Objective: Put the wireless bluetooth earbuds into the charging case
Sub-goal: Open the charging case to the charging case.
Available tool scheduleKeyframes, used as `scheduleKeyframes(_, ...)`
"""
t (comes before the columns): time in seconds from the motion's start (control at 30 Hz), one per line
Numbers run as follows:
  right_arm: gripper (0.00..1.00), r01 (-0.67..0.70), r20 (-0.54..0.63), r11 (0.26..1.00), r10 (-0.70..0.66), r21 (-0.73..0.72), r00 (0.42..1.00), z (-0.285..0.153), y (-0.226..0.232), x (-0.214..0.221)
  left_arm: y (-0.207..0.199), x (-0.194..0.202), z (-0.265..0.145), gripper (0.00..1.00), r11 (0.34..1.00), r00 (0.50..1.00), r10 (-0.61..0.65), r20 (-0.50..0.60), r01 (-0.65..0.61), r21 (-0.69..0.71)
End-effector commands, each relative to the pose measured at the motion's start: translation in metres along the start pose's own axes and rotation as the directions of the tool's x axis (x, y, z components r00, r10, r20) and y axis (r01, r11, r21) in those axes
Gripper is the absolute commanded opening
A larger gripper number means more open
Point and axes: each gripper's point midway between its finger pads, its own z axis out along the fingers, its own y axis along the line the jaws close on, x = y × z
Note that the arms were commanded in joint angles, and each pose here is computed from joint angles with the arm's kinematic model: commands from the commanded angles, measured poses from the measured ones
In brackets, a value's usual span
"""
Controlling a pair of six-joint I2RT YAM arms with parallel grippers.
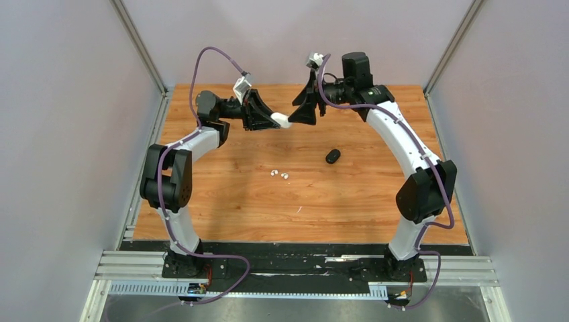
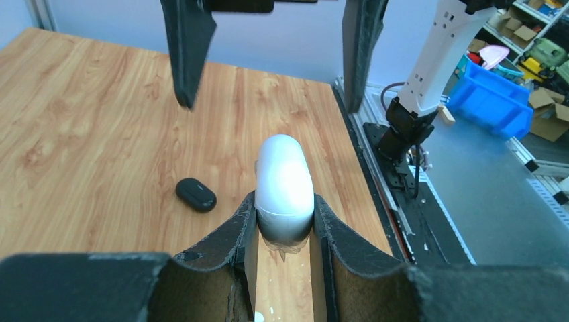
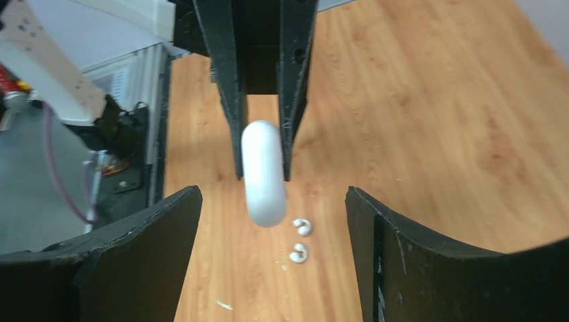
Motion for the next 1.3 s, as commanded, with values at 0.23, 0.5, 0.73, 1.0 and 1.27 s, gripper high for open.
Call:
scheduleKeyframes(0.23,0.75,-0.103,-0.007,0.981,0.104,-0.164,0.995,0.013,0.021,0.003,-0.023,-0.031,0.001,0.00,0.985,0.985,0.172,0.013,-0.172,0.016)
scheduleKeyframes(0.5,0.60,-0.102,-0.021,0.995,0.102,-0.016,0.995,0.023,-0.018,0.009,-0.026,-0.033,0.001,0.00,0.989,0.989,0.148,0.006,-0.149,0.020)
scheduleKeyframes(0.73,0.50,-0.050,0.008,0.979,0.050,0.199,0.999,0.008,-0.062,-0.011,-0.027,-0.028,0.002,0.00,0.990,0.991,0.135,-0.001,-0.135,0.028)
scheduleKeyframes(1.0,0.52,-0.026,0.028,0.989,0.022,0.146,0.999,0.003,-0.049,-0.023,-0.022,-0.024,0.003,0.00,0.996,0.996,0.093,0.012,-0.093,0.008)
scheduleKeyframes(1.27,0.68,0.003,0.046,0.999,-0.001,-0.043,0.999,-0.004,0.003,-0.027,-0.013,-0.020,0.003,0.00,0.999,0.999,0.031,0.030,-0.030,-0.022)
